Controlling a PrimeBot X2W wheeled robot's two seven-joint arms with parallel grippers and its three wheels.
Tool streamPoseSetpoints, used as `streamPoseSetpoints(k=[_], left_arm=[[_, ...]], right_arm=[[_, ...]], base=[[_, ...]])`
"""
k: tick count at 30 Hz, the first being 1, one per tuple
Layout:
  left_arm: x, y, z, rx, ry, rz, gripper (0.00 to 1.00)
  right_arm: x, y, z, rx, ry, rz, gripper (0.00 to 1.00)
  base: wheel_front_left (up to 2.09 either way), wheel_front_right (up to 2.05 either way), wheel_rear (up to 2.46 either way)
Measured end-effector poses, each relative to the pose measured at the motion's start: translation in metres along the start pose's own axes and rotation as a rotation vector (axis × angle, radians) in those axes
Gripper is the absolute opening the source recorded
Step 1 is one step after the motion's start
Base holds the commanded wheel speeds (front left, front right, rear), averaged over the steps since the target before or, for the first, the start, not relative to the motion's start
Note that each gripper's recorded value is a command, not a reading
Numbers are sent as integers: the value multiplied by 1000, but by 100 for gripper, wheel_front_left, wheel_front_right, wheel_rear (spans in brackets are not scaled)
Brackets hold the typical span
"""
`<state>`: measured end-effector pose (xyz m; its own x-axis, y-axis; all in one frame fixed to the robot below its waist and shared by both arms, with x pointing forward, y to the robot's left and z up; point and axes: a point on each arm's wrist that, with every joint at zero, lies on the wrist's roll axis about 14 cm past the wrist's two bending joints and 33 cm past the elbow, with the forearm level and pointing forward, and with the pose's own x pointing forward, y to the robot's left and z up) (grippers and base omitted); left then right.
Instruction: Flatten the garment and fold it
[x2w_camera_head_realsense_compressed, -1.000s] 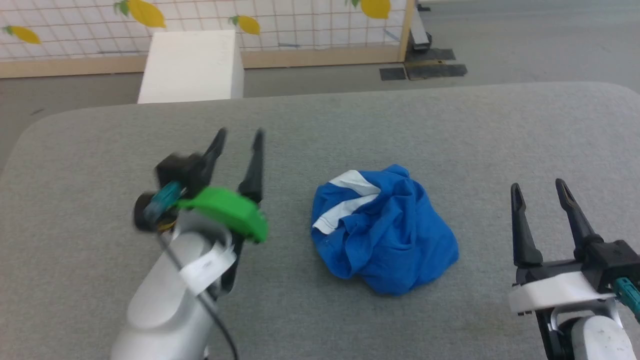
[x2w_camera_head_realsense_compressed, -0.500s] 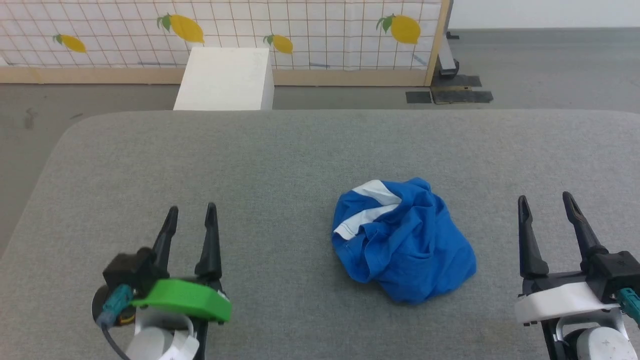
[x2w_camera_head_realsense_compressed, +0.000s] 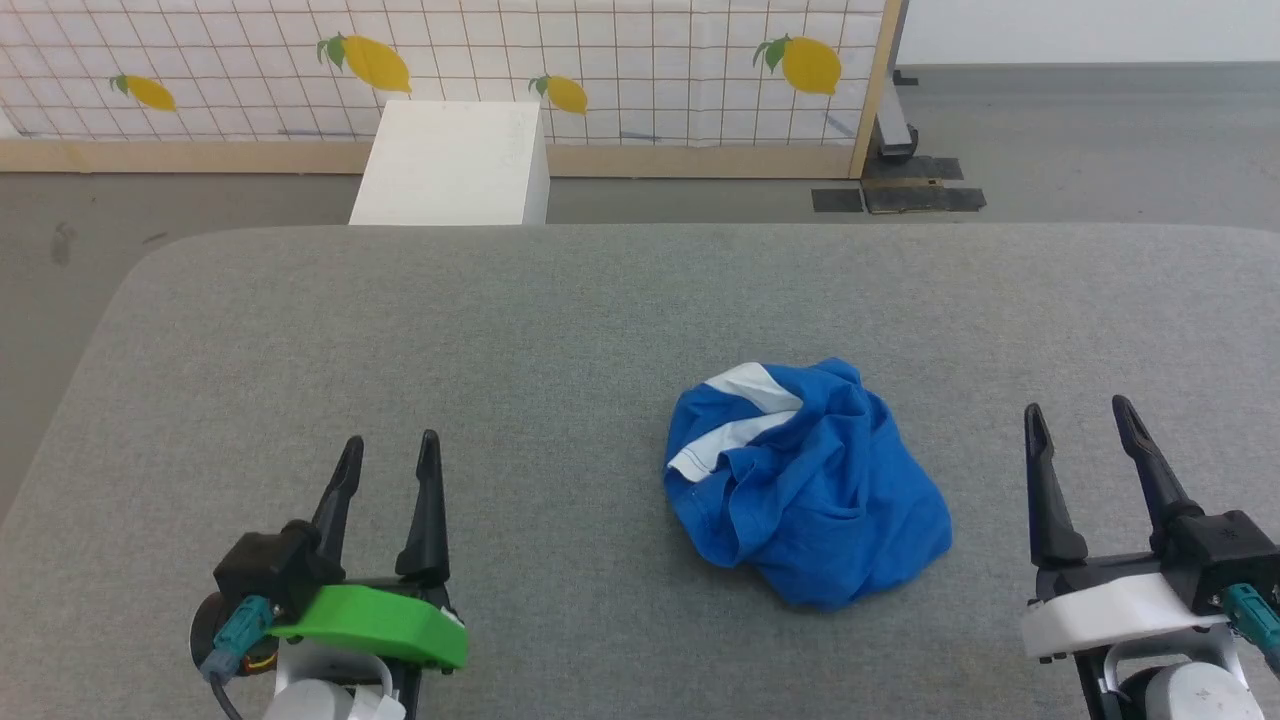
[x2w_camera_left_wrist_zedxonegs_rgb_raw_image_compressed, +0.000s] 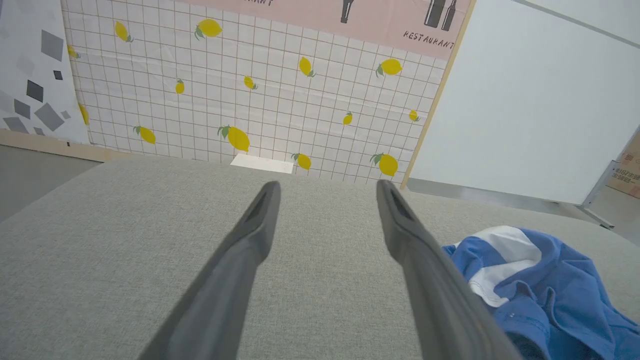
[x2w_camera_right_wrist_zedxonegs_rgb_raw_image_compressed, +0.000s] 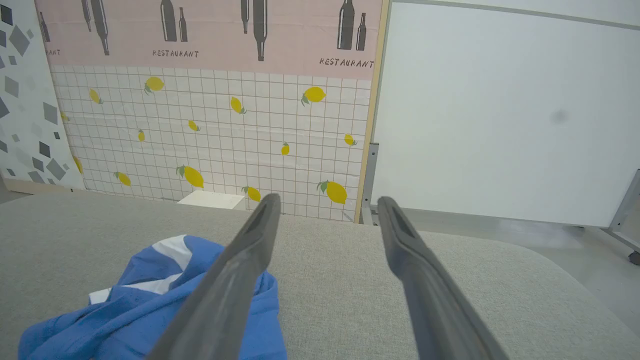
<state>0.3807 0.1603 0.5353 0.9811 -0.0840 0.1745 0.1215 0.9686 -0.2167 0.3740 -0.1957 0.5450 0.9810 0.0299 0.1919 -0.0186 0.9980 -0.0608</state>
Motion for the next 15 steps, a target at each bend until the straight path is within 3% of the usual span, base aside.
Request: streamPoseSetpoints(k=[15], left_arm=[[0, 2, -2, -6, 4, 5, 100]], right_arm=[[0, 1, 0, 1, 0, 3, 100]], base=[[0, 0, 0]])
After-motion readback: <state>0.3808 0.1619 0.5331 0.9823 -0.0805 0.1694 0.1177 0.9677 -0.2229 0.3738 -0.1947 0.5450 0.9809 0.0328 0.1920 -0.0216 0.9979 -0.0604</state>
